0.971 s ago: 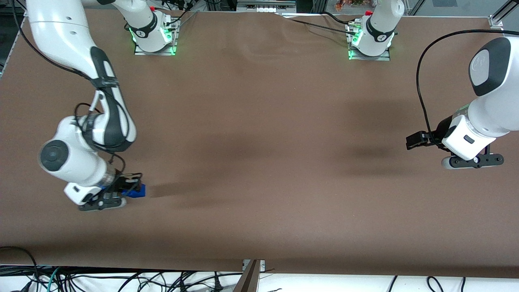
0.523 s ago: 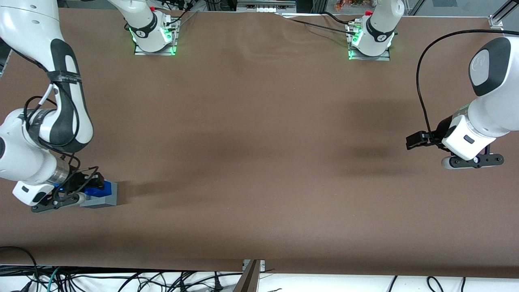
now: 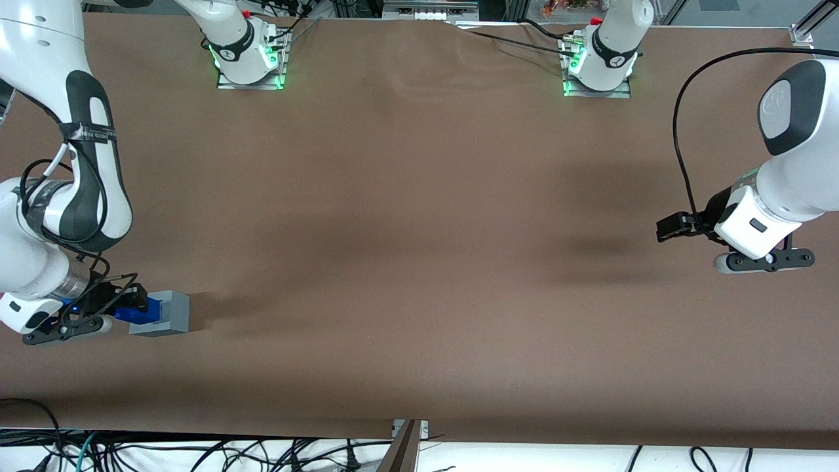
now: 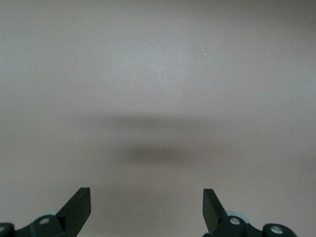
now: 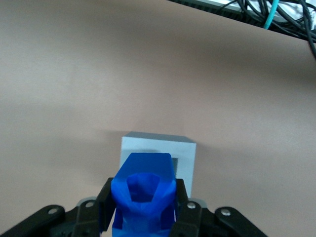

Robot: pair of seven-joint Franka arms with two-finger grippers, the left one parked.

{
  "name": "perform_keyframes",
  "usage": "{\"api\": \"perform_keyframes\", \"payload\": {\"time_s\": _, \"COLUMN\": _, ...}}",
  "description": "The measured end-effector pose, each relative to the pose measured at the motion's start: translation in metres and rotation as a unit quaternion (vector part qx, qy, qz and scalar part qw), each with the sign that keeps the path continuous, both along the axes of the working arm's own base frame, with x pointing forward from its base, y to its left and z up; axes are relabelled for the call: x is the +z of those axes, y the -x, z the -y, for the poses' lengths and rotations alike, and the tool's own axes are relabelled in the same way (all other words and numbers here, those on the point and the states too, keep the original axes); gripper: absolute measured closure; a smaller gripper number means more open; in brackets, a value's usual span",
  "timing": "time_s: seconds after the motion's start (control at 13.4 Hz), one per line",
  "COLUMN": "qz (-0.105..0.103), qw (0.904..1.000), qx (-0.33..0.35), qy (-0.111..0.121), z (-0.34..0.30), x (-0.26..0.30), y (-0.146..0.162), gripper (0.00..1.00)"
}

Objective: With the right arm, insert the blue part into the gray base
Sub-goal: 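Carry the held blue part over the gray base's recess, then lower the blue part into the gray base's recess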

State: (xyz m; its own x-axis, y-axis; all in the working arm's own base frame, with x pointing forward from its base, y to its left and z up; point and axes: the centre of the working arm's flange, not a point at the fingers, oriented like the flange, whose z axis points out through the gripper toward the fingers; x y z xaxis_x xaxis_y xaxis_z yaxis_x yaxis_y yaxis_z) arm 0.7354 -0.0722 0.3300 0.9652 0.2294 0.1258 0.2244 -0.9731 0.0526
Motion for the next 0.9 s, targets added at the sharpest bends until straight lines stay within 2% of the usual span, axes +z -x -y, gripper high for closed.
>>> {"api": "perform_keyframes", "payload": {"time_s": 0.22, "qz": 0.000, "qw": 1.0000, "qx": -0.010, "qy": 0.001, "z": 0.014, "x": -0.015, "y": -0.001, "gripper": 0.50}}
{"api": "perform_keyframes", "payload": {"time_s": 0.9, "qz": 0.001, "qw": 0.9992, "qx": -0.040, "qy": -0.002, "z": 0.019, "x": -0.016, "y": -0.001, "gripper": 0.50}}
